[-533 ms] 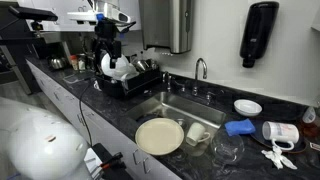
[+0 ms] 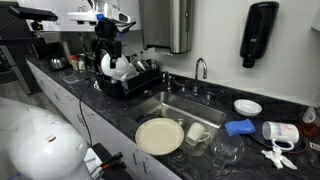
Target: Put the white plate on the dish rack
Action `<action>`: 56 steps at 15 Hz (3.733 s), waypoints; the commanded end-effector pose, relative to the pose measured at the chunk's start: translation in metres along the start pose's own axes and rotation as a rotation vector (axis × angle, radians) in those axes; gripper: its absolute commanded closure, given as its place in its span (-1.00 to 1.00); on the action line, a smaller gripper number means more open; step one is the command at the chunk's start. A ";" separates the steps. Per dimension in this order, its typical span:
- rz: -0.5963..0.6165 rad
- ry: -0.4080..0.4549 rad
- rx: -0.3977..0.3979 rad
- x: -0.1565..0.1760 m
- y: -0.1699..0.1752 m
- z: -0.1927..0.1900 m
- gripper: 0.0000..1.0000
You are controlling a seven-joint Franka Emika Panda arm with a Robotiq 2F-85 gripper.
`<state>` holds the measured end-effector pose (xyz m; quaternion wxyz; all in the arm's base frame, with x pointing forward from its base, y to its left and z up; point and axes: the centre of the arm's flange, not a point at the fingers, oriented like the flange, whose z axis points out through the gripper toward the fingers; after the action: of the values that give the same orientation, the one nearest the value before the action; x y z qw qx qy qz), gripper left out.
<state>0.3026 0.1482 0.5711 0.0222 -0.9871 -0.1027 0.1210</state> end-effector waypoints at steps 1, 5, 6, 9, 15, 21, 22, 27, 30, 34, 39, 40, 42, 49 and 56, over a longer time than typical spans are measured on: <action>-0.015 0.066 0.036 0.014 0.010 0.028 -1.00; 0.078 0.139 0.172 0.036 0.032 0.080 -1.00; 0.125 0.142 0.201 0.039 0.040 0.095 -1.00; 0.232 0.149 0.232 0.043 0.062 0.128 -1.00; 0.453 0.155 0.152 0.059 0.078 0.176 -1.00; 0.676 0.168 0.049 0.078 0.095 0.199 -1.00; 0.682 0.138 0.050 0.083 0.100 0.202 -1.00; 0.671 0.134 0.061 0.071 0.098 0.201 -1.00; 0.697 0.162 0.038 0.084 0.091 0.206 -1.00; 0.743 0.208 0.018 0.105 0.089 0.216 -1.00; 0.780 0.258 -0.042 0.131 0.089 0.234 -1.00; 0.774 0.265 -0.056 0.136 0.089 0.237 -1.00; 0.762 0.279 -0.081 0.146 0.089 0.244 -1.00; 0.724 0.266 -0.114 0.170 0.095 0.276 -1.00; 0.775 0.224 -0.147 0.184 0.104 0.287 -0.02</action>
<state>0.4137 0.0870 0.2510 -0.0755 -0.9617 0.2633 0.0010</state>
